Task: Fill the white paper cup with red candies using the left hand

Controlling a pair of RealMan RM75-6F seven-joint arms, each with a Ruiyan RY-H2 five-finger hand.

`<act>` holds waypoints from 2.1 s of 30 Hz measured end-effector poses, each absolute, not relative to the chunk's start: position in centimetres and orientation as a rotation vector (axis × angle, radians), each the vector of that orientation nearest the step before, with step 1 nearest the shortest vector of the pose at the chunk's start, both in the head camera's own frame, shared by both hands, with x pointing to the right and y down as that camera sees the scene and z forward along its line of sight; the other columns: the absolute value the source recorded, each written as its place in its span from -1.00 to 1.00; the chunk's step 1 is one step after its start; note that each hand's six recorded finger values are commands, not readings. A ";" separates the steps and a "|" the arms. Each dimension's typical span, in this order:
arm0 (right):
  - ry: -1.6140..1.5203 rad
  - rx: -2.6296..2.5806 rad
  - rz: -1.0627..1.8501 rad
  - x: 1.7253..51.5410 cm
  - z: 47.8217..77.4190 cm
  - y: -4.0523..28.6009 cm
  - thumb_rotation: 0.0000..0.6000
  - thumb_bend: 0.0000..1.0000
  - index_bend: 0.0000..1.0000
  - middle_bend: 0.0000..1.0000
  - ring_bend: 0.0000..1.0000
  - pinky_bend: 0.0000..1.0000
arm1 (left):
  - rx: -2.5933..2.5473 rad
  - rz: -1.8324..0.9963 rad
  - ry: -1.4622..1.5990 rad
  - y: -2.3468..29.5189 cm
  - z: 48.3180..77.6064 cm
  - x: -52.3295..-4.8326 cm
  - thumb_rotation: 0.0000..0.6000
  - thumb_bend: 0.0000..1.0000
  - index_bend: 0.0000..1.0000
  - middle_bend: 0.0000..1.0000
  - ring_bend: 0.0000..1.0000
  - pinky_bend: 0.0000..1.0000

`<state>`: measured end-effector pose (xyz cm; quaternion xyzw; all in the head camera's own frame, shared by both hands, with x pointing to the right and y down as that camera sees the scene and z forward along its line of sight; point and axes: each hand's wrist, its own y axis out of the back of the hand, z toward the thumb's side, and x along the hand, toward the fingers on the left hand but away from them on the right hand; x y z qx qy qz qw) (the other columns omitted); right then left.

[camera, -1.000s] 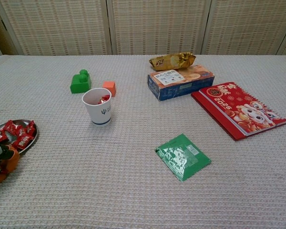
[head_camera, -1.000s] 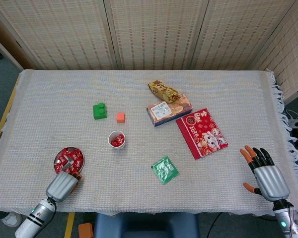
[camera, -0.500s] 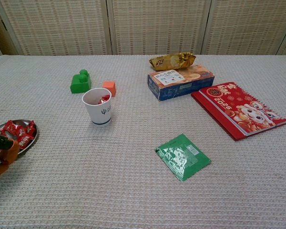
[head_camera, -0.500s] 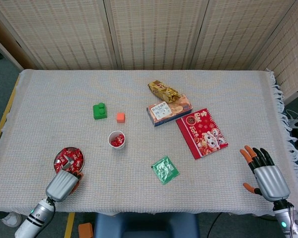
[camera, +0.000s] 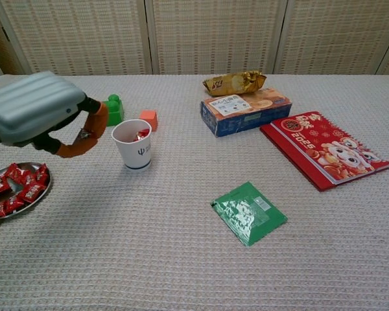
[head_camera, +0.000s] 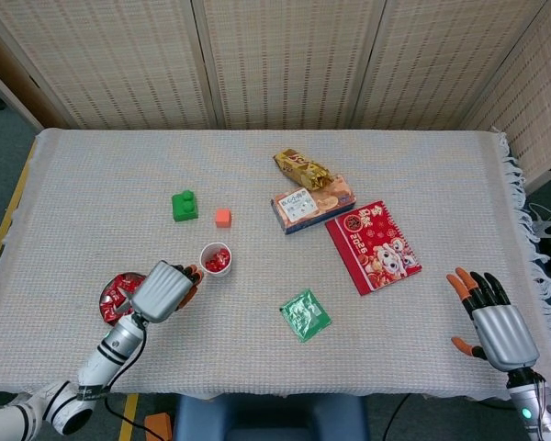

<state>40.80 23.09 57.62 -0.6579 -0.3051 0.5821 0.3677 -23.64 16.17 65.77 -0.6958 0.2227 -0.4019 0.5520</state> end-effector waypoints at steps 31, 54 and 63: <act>-0.812 -1.671 1.521 41.6 57.6 22.5 1.00 -0.88 -1.00 -1.00 -1.00 -1.00 | -1.643 -1.001 0.531 10.7 69.4 -18.7 1.00 -0.19 -0.66 -0.41 0.29 1.00; -0.770 -1.709 1.464 40.3 57.3 23.4 1.00 -0.88 -1.00 -1.00 -1.00 -1.00 | -1.703 -1.149 0.721 25.5 64.3 -35.0 1.00 -0.23 -0.31 -0.07 0.34 1.00; -0.752 -1.718 1.451 39.9 57.3 23.8 1.00 -0.88 -1.00 -1.00 -1.00 -1.00 | -1.681 -1.258 0.675 30.3 65.7 -38.9 1.00 -0.23 -0.30 -0.06 0.36 1.00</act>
